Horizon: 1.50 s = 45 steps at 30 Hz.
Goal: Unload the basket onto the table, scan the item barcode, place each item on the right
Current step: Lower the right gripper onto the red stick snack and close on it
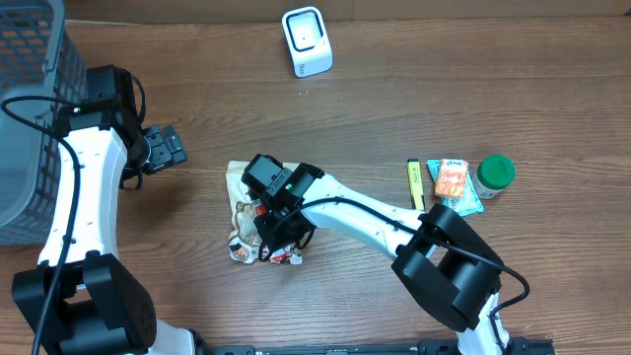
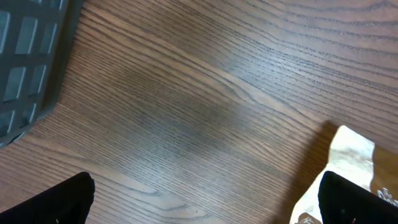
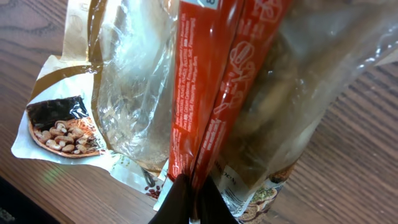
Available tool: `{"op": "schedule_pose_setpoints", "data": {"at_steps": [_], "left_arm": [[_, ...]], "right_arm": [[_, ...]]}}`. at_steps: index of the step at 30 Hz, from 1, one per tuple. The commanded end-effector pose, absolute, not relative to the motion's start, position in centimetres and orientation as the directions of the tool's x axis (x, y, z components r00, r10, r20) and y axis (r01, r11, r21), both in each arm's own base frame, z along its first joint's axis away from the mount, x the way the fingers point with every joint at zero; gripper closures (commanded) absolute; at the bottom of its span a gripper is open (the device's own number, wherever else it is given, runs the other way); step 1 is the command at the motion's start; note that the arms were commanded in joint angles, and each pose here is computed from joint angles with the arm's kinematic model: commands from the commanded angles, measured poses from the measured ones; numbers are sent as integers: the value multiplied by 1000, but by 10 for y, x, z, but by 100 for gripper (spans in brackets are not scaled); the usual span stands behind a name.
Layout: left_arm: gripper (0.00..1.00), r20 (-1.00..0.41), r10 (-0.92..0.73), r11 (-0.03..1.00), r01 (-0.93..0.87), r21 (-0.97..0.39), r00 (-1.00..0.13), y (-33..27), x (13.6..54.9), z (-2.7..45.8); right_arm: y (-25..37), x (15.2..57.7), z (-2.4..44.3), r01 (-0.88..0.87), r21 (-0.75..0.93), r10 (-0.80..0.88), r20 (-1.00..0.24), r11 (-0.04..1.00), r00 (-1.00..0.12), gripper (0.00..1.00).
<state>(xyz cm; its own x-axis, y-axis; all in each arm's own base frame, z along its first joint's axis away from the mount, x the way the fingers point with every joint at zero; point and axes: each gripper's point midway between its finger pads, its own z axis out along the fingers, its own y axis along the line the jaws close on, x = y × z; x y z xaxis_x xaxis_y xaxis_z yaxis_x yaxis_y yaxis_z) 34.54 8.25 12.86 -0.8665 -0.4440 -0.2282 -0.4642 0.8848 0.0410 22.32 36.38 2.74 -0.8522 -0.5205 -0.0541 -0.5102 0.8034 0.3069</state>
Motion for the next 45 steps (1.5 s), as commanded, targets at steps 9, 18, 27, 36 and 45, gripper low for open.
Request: {"op": "schedule_pose_setpoints", "data": {"at_steps": [9,18,27,36,45], "left_arm": [[0,-235,-424,894,-445,44,-875,81,350,130],[0,-235,-424,894,-445,44,-875,81,350,130],[0,-235,-424,894,-445,44,-875,81,350,130],[0,-235,-424,894,-445,44,-875,81,350,130],[0,-235,-424,894,-445,44,-875,81,350,130]], "right_arm": [[368,243,89,-680,265,-626,-265,684,-733,96],[345,256,83,-656,170,-615,-240,735,-751,96],[333,263,82,-688,190,-650,-226,701,-725,96],[330,256,91,-770,257,-732,-245,583,-636,96],[342,238,92,-887,251,-843,-293,388,-451,96]]}}
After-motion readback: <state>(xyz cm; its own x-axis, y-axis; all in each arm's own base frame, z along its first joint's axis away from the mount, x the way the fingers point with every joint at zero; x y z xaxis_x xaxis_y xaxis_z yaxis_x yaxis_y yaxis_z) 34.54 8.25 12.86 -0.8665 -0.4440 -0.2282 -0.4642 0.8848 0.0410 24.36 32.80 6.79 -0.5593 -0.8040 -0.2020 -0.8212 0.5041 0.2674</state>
